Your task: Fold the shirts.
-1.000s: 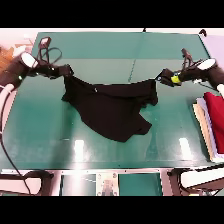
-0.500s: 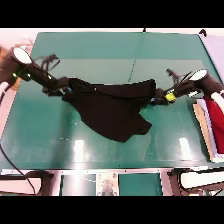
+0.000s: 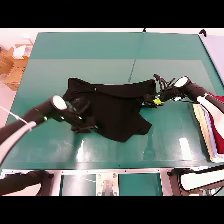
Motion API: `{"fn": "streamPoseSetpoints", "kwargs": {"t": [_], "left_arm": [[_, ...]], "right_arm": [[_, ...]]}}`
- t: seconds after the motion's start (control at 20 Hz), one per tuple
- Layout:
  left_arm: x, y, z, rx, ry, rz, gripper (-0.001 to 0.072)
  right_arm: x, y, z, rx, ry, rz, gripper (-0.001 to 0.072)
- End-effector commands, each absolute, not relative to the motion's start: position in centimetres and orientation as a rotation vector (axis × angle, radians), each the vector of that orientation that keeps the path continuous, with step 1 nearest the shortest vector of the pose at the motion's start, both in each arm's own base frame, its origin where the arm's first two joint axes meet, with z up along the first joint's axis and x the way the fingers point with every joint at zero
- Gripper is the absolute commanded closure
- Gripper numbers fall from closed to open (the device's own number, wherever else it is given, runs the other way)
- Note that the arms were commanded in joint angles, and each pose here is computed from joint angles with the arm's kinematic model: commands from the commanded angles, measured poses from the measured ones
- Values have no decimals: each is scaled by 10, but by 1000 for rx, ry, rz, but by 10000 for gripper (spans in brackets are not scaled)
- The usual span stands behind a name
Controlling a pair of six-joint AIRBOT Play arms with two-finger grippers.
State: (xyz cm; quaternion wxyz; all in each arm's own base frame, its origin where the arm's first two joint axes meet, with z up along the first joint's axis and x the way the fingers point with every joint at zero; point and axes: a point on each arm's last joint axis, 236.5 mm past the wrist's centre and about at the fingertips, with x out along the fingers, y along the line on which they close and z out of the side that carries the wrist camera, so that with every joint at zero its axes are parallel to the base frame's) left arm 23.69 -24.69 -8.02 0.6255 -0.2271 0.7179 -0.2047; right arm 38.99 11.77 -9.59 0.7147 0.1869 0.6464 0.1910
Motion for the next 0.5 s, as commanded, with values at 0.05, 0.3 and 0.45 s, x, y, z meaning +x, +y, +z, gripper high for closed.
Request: {"fn": "streamPoseSetpoints", "kwargs": {"t": [0.05,0.3,0.45], "left_arm": [[245,-299,-91,-650,1459,-433,162],[252,-301,-92,-606,1400,-441,683],[246,-266,-104,-510,1482,-415,684]], "right_arm": [[395,116,-100,397,1417,411,527],[392,125,-80,415,1437,469,701],[383,134,-24,399,1454,574,701]]}}
